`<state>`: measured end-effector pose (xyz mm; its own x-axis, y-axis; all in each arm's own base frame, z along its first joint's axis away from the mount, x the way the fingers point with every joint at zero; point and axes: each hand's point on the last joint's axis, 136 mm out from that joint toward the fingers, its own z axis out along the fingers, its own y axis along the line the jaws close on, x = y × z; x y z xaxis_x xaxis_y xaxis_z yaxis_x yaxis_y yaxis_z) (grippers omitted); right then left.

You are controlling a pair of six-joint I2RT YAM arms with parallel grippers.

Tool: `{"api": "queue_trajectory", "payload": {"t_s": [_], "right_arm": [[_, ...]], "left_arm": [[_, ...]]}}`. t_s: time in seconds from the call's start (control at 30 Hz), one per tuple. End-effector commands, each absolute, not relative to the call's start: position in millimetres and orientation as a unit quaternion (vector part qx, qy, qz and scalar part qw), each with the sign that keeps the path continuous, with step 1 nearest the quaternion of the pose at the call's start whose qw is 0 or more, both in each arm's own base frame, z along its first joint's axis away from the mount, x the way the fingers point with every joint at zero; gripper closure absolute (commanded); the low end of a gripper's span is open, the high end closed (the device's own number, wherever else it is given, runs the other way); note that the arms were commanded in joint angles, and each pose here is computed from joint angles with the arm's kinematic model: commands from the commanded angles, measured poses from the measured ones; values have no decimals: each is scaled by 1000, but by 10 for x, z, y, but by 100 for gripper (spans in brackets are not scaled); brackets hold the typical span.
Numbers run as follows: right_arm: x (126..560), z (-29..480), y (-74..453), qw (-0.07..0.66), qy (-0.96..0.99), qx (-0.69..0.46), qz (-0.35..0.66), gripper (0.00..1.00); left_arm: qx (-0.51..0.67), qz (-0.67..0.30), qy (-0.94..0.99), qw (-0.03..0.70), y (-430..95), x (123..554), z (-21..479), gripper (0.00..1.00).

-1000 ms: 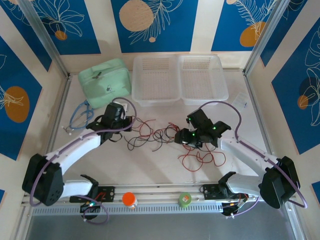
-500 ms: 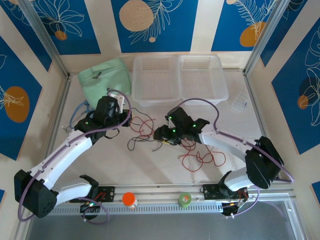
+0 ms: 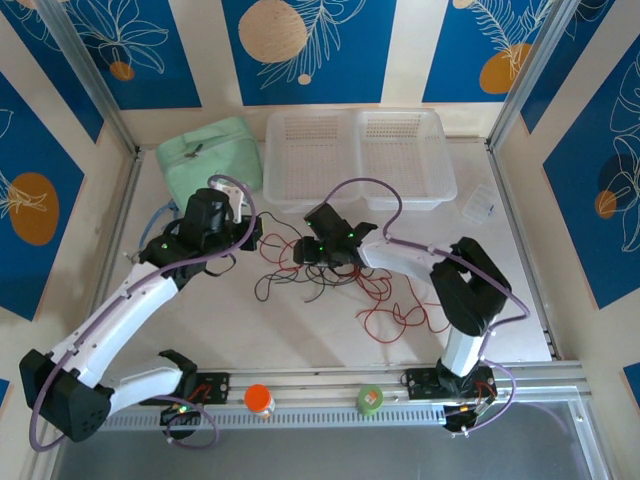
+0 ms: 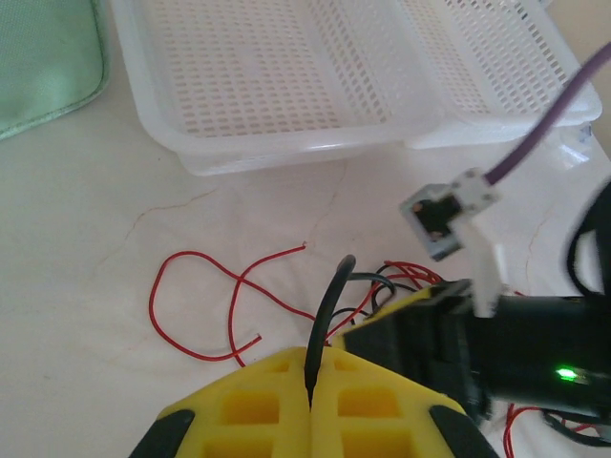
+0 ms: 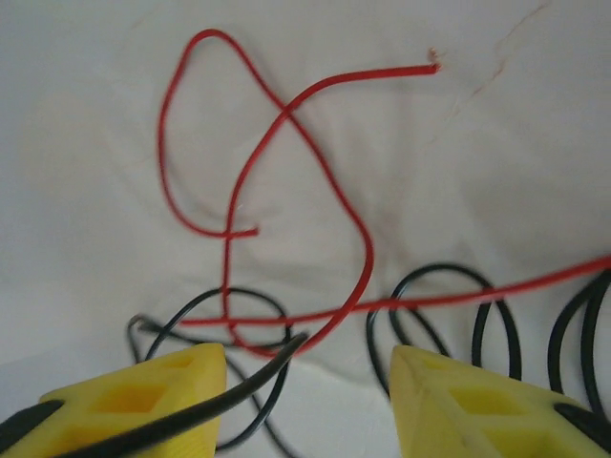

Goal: Untangle the cables

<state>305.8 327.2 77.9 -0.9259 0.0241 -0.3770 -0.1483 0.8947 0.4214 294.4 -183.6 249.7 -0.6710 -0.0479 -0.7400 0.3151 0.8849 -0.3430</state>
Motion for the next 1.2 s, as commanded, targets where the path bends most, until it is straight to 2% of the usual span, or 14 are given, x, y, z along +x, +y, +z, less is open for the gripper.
{"api": "queue_trajectory", "payload": {"t_s": [0.0,0.13,0.27,0.5,0.57,0.67,0.77,0.83,0.9,1.0,1.1,1.17], "right_arm": [[3275,798,3295,228,951,-43,207,61],[3301,844,3280,239,948,-40,207,81],[3318,1111,3189,275,939,-50,200,100],[3252,1737,2940,346,915,-80,191,99],[3143,1796,2968,341,910,-108,210,85],[2960,1727,3088,339,892,-165,248,57],[2837,1579,3195,346,870,-217,278,36],[2831,1541,3268,360,852,-242,292,26],[2874,1520,3343,372,840,-265,292,23],[3016,1532,3473,394,827,-278,289,23],[3177,1515,3604,406,824,-277,284,26],[3274,1486,3677,409,825,-269,282,32]], "left_arm": [[81,-251,870,417,-1865,2859,2804,100],[81,-251,864,428,-1810,2796,2983,100],[78,-250,860,438,-1753,2738,3112,100],[67,-259,863,428,-1725,2662,3000,100],[65,-261,863,429,-1721,2648,2999,100],[65,-262,860,432,-1711,2639,3054,100],[66,-265,857,437,-1717,2642,3143,100],[70,-267,855,440,-1732,2645,3212,100],[72,-272,853,440,-1752,2649,3272,100],[74,-283,848,443,-1780,2642,3349,100],[71,-289,845,445,-1781,2629,3383,100],[71,-290,844,445,-1776,2617,3389,100]]}}
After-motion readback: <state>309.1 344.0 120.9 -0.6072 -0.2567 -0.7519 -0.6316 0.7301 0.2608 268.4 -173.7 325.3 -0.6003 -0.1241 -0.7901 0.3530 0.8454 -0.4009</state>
